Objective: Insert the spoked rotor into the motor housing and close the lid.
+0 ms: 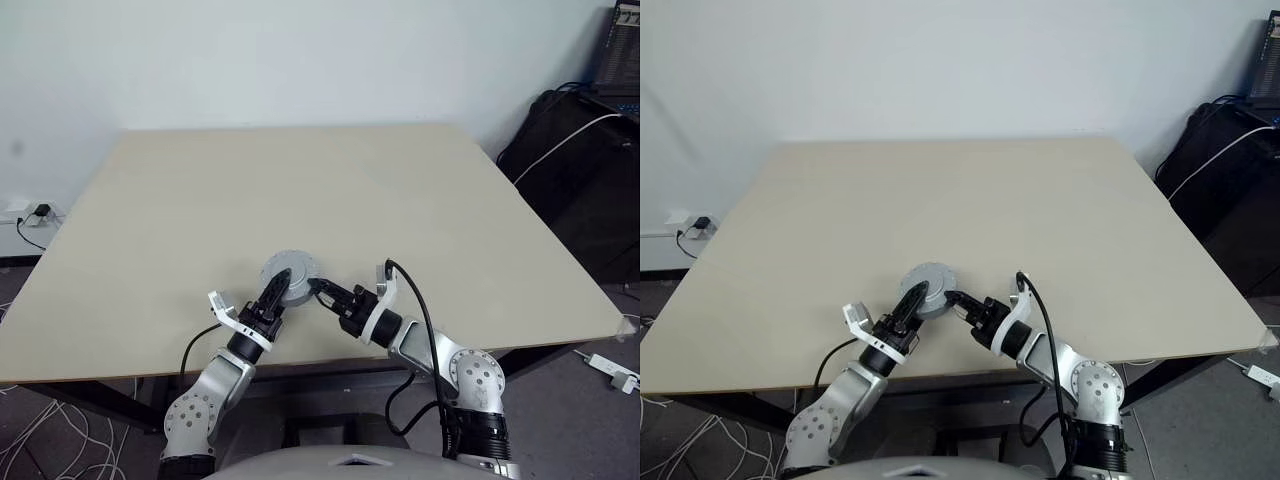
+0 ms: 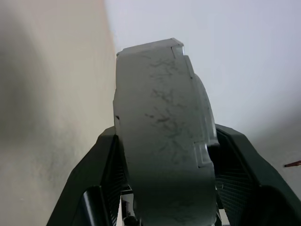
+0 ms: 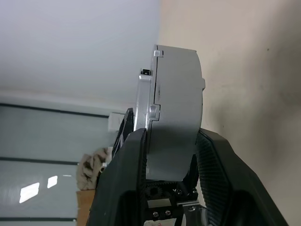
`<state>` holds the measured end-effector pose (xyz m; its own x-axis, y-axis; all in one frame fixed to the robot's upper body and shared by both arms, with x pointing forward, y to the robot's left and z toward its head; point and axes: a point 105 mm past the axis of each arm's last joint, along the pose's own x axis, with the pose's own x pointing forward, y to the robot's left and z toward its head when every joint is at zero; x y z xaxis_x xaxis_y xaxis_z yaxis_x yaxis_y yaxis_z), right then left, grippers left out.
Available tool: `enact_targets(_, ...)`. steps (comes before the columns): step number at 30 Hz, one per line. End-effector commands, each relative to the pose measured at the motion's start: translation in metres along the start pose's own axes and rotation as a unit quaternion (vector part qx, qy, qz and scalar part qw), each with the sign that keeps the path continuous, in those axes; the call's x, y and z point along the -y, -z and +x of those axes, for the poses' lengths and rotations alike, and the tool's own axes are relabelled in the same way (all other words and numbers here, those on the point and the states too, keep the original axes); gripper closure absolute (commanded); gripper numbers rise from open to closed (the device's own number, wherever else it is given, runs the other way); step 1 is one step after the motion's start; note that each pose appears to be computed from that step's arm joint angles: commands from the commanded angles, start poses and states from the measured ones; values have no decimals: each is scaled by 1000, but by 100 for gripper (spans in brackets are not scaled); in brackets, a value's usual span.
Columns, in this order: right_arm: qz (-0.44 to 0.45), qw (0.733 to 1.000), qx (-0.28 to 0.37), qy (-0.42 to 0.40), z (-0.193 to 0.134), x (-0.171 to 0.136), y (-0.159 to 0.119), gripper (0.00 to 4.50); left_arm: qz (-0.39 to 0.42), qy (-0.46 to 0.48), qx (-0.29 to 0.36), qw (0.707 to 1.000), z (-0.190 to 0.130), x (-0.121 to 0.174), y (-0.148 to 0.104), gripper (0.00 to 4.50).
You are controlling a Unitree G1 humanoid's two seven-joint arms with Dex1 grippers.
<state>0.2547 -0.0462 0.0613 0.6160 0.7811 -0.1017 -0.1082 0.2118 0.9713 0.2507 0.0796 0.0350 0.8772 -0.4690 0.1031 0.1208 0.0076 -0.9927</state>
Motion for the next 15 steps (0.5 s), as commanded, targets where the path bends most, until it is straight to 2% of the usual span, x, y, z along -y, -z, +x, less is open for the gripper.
enact_targets(1,-33,998,9,-44,-1,-24,-6,292,-43,19,41,998,10,6,10,218)
enact_targets(5,-42,998,6,-45,-4,-27,-5,163,-24,-10,65,998,13,0,2,230)
enact_targets(10,-99,995,-20,-21,-14,-26,2,2,-1,-52,105,993,17,-9,-18,236)
enact_targets(15,-232,971,13,65,-25,-8,-10,0,32,-69,141,987,24,-11,-48,236)
